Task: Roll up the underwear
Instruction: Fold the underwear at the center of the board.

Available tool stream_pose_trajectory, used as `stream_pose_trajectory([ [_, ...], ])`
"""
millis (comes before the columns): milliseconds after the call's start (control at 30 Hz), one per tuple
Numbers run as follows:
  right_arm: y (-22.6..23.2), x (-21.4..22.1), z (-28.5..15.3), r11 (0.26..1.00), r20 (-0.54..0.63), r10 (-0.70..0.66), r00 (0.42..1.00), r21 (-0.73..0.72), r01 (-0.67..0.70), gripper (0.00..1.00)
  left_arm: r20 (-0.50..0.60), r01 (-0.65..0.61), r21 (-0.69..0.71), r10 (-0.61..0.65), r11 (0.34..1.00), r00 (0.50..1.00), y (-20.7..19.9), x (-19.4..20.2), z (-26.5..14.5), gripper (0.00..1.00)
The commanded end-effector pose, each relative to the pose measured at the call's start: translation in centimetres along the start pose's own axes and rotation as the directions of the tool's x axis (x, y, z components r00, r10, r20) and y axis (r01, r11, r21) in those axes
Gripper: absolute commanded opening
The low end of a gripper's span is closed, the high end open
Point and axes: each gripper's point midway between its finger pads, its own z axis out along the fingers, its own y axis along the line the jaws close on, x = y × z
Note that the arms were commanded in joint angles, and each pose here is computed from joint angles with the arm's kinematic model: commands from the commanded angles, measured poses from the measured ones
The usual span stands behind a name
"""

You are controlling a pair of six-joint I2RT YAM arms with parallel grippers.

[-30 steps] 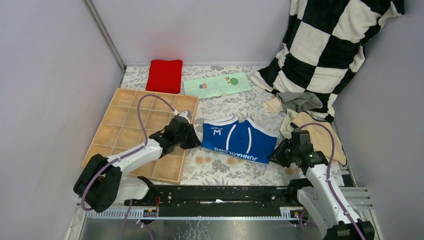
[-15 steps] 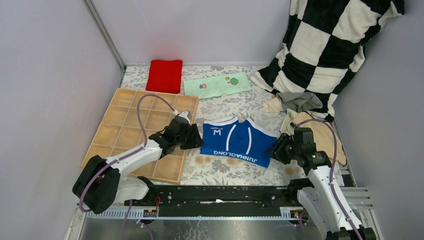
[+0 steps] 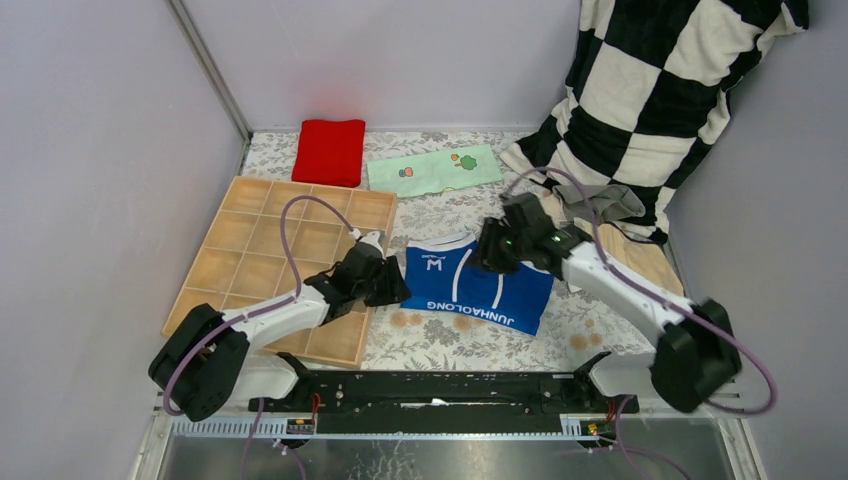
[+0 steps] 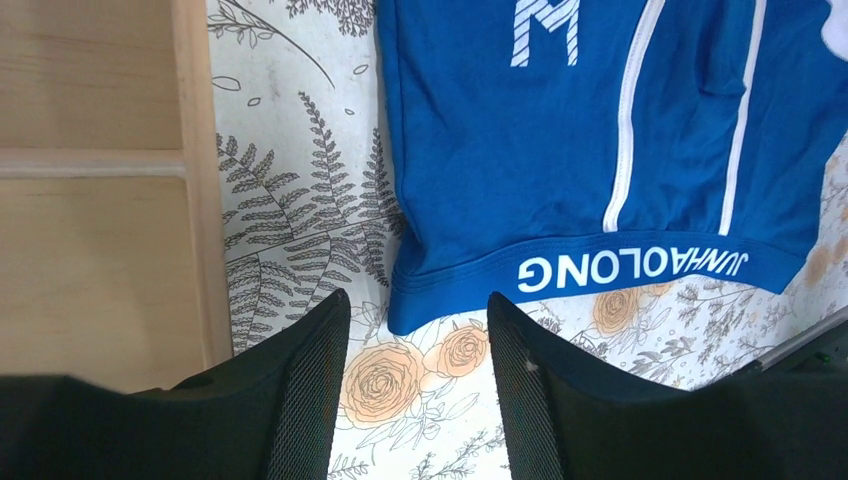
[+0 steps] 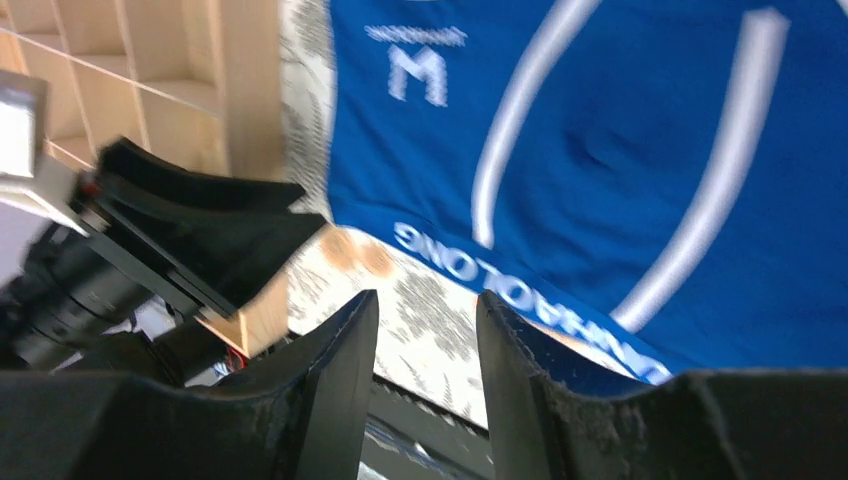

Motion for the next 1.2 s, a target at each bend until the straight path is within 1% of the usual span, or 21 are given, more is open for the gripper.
stream_pose_trajectory([
  [0,6.1,-3.3,3.9,0.996,0.059,-0.073,0.996,-0.037,0.076,0.48,0.076,0.022,-0.040,-0.019,0.999,0.997,1.4,-0.5,0.1,0.58],
  [133,9.8,-3.9,9.0,0.992,0.018,-0.124,0.992,-0.030,0.124,0.48,0.104,0.063,-0.028,-0.060,0.998,0.993,1.4,-0.6,0.4,0.56],
  [267,11.0,-4.3,13.0,0.986,-0.017,-0.167,0.986,0.017,0.167,0.48,0.109,0.090,-0.025,-0.086,0.996,0.990,1.5,-0.4,0.7,0.54],
  [433,11.5,-4.4,16.0,0.975,-0.053,-0.212,0.976,0.064,0.215,0.47,0.110,0.097,-0.039,-0.092,0.995,0.990,1.9,-0.3,0.8,0.53],
  [600,11.3,-4.3,17.7,0.963,-0.079,-0.240,0.968,0.108,0.248,0.43,0.106,0.100,-0.049,-0.094,0.994,0.990,2.2,0.0,0.8,0.53],
  [700,10.3,-4.4,18.2,0.950,-0.080,-0.250,0.965,0.171,0.261,0.42,0.105,0.097,-0.051,-0.092,0.994,0.990,2.2,0.0,0.9,0.52],
  [900,8.8,-3.8,19.5,0.935,-0.111,-0.261,0.959,0.217,0.279,0.42,0.099,0.093,-0.052,-0.087,0.994,0.991,2.1,-0.2,1.1,0.52],
  [1167,7.7,-2.8,21.5,0.930,-0.150,-0.260,0.954,0.227,0.289,0.44,0.096,0.090,-0.048,-0.085,0.995,0.992,1.9,-0.2,1.1,0.52],
])
